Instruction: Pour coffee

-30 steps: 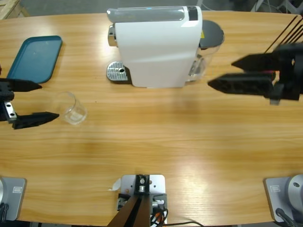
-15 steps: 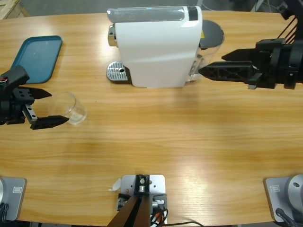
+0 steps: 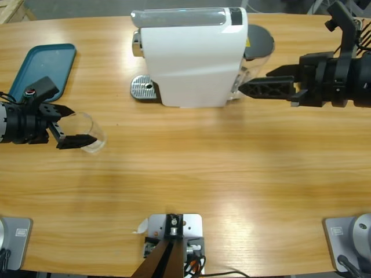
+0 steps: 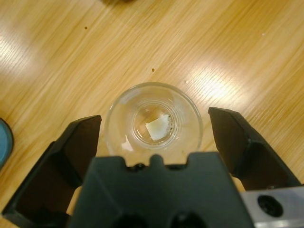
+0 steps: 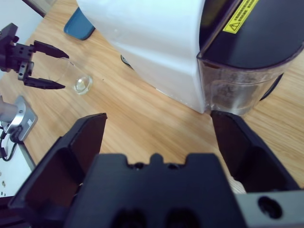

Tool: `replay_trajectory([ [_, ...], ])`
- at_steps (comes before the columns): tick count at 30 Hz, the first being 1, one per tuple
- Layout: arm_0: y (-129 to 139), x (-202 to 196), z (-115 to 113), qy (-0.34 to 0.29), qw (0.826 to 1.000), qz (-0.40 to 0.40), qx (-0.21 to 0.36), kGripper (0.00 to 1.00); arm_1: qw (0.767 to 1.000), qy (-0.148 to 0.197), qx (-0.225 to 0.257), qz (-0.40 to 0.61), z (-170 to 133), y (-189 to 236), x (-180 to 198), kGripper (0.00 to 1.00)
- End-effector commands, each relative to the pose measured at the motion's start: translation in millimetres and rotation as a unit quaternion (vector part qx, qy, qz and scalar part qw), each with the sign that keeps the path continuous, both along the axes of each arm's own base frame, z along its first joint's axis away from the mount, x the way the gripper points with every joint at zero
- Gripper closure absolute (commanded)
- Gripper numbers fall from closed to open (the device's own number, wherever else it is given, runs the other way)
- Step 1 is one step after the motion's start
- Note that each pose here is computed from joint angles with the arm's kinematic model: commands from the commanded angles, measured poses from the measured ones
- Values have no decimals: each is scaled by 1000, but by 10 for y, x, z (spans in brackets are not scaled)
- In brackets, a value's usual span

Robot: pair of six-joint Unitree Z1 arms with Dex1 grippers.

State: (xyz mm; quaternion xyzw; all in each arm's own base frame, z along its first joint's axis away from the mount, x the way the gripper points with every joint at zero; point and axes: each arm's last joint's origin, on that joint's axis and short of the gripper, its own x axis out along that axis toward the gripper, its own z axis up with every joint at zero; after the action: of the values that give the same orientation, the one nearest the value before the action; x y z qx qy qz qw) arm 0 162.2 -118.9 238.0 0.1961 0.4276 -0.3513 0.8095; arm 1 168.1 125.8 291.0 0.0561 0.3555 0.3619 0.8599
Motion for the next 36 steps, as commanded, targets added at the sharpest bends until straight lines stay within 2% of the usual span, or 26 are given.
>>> replay_trajectory([
  [1,151,-170,-15,19,1000,10,21,25,1000,28,-9,0,-206,-2,52,0],
  [6,129,-137,-72,30,999,2,35,101,1000,26,-8,-7,-211,-54,26,0],
  [12,69,-47,-143,41,998,1,44,42,1000,25,-7,-10,-211,-71,20,0],
  [16,37,-5,-170,47,998,-6,48,177,1000,22,-4,-10,-193,-71,24,0],
  [19,27,14,-164,43,998,-6,50,131,1000,23,-4,-9,-200,-74,18,0],
  [31,6,47,-163,30,998,-22,49,139,1000,29,-6,-7,-229,-64,30,0],
  [33,1,50,-170,32,998,-24,49,181,1000,29,-6,-7,-230,-65,30,0],
  [36,-6,60,-180,33,998,-24,48,179,1000,29,-6,-7,-230,-65,30,0],
])
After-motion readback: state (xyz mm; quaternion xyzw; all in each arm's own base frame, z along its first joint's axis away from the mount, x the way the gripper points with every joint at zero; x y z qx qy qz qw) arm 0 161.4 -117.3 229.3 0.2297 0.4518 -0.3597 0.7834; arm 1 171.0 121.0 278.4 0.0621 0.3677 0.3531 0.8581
